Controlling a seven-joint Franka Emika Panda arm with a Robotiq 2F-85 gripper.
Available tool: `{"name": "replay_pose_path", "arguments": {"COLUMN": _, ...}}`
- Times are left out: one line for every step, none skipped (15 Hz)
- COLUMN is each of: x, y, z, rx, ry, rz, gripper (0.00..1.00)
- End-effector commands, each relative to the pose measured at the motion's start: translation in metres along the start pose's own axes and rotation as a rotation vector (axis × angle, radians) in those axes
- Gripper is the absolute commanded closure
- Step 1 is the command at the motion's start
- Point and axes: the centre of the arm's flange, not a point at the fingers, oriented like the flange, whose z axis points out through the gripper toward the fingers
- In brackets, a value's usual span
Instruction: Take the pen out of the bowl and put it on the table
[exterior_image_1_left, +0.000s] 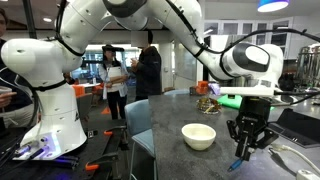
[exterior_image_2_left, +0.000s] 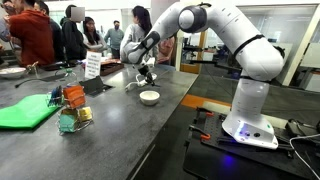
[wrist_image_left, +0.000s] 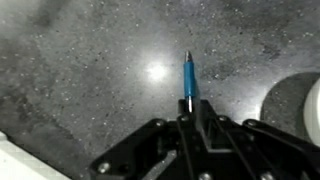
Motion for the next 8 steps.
{"name": "replay_pose_path", "arguments": {"x": 0.005, "y": 0.0, "z": -0.013, "rx": -0.021, "ry": -0.024, "rz": -0.068, "gripper": 0.49}}
{"name": "replay_pose_path", "arguments": {"x": 0.002, "y": -0.003, "z": -0.017, "rx": -0.025, "ry": -0.011, "rz": -0.078, "gripper": 0.42}}
{"name": "replay_pose_path", "arguments": {"x": 0.0, "y": -0.005, "z": -0.021, "rx": -0.033, "ry": 0.001, "rz": -0.084, "gripper": 0.34}}
{"name": "replay_pose_path", "arguments": {"x": -0.003, "y": -0.006, "z": -0.024, "rx": -0.032, "ry": 0.009, "rz": -0.087, "gripper": 0.27}}
{"name": "replay_pose_path", "arguments": {"x": -0.007, "y": -0.007, "z": -0.029, "rx": -0.031, "ry": 0.014, "rz": -0.075, "gripper": 0.18}}
{"name": "replay_pose_path", "arguments": {"x": -0.011, "y": -0.009, "z": -0.035, "rx": -0.019, "ry": 0.028, "rz": -0.066, "gripper": 0.12}}
{"name": "replay_pose_path", "arguments": {"x": -0.014, "y": -0.01, "z": -0.041, "rx": -0.012, "ry": 0.049, "rz": -0.06, "gripper": 0.03}}
{"name": "replay_pose_path", "arguments": {"x": -0.02, "y": -0.014, "z": -0.05, "rx": 0.006, "ry": 0.085, "rz": -0.062, "gripper": 0.0}}
